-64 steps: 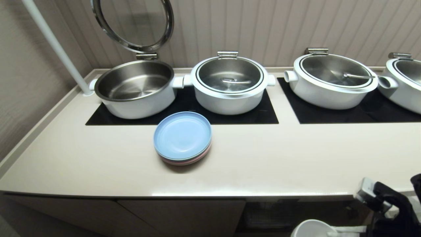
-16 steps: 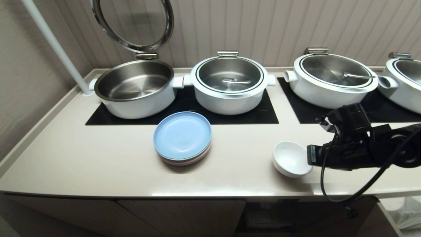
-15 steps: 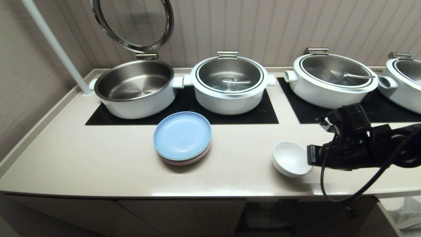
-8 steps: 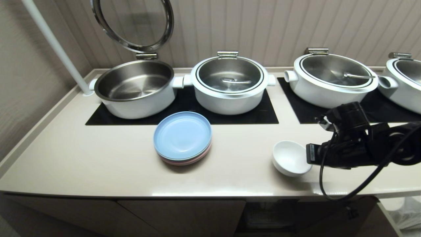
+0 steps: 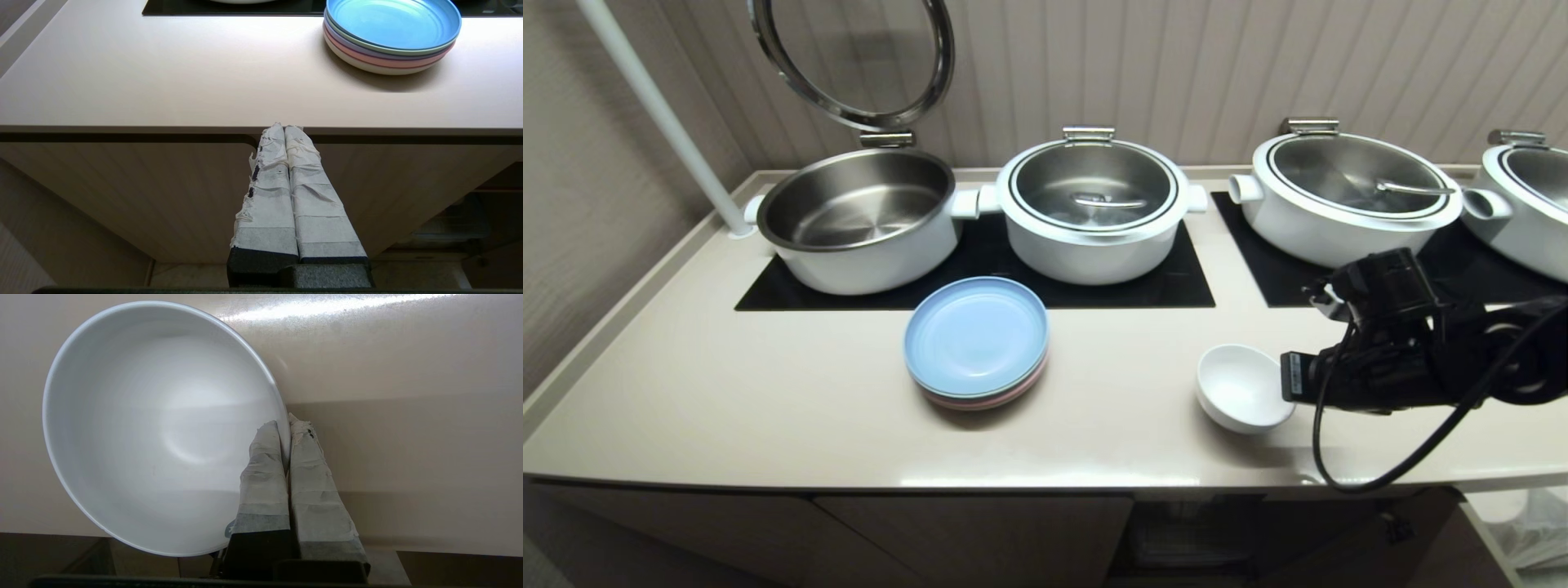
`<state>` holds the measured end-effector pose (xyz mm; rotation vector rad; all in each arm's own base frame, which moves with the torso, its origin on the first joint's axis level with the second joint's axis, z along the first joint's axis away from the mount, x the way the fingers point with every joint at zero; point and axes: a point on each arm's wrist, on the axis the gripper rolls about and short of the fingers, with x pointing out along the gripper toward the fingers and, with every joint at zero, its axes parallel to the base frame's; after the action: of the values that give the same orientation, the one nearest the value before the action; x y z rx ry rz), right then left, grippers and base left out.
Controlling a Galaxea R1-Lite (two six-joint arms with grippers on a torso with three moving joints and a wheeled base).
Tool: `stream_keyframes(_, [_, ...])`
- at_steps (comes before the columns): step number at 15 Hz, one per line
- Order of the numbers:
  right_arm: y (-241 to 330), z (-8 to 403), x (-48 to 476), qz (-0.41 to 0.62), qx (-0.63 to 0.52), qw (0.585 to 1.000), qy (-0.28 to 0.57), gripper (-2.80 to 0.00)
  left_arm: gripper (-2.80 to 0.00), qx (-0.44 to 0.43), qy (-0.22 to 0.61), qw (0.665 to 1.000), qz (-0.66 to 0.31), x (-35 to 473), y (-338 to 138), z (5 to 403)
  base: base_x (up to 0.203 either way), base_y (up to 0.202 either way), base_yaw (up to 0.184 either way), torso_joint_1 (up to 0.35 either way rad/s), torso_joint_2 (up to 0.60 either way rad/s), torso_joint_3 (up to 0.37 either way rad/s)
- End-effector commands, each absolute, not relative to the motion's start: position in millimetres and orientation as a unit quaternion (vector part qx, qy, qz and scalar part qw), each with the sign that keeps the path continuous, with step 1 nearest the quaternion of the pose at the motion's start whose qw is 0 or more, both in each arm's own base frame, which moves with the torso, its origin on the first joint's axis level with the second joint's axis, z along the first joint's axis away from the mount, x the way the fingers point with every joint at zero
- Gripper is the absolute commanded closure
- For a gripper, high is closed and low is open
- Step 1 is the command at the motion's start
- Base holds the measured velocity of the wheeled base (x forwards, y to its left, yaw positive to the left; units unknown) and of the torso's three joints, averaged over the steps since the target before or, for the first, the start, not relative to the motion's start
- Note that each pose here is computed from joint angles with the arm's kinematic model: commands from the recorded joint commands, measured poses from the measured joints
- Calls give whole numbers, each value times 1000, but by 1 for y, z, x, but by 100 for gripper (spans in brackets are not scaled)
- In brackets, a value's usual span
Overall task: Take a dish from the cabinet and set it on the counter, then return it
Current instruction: Place it on the table
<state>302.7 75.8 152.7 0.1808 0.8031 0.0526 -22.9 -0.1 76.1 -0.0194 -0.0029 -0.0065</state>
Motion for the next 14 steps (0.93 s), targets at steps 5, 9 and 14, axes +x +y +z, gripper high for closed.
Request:
stream_keyframes(5, [76,149,300,25,86,914,396,0,0,-10,-2,1000,-3,-23,0,76,0,0,0,0,0,0])
stream_keyframes(9, [76,150,299,26,86,914,396,0,0,-10,-2,1000,-3,-23,0,76,0,0,0,0,0,0])
stream_keyframes(14, [77,150,300,30,85,915,394,-280,0,-10,-2,1000,-3,-23,0,76,0,0,0,0,0,0])
